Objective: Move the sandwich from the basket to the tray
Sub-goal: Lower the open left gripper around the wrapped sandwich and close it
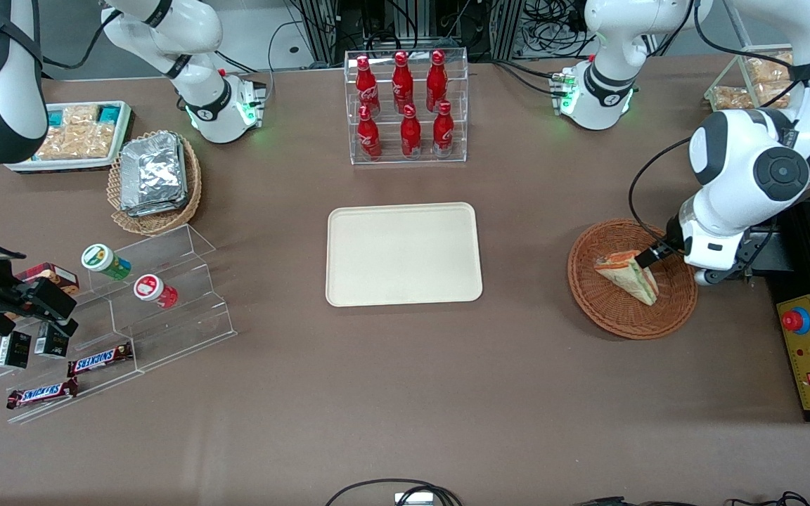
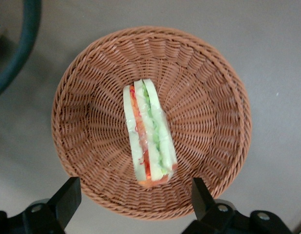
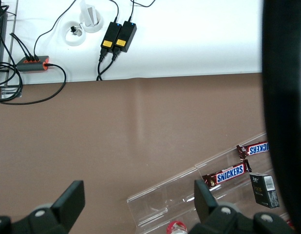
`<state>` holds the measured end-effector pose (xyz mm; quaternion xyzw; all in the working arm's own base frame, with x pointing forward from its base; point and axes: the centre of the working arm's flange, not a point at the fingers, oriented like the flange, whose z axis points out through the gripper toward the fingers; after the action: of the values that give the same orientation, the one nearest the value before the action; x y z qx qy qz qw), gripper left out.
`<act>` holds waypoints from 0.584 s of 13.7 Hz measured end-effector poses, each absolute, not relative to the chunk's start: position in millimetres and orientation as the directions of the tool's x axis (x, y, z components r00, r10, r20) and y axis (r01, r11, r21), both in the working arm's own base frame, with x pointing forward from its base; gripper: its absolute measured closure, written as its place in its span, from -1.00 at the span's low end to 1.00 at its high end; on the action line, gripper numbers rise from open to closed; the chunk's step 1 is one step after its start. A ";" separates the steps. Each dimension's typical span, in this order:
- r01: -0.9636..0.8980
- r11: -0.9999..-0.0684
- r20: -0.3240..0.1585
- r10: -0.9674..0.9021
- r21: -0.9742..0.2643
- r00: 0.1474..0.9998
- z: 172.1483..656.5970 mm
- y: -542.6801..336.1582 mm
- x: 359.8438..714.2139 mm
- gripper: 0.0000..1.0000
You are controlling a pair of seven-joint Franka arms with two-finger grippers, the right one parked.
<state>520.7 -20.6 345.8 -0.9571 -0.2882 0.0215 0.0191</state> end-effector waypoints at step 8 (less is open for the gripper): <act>0.653 -0.757 -0.005 0.653 -0.021 0.757 275.7 -21.2 508.1 -1.00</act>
<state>508.1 -21.2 275.7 -0.9373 -0.3483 0.0058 0.0090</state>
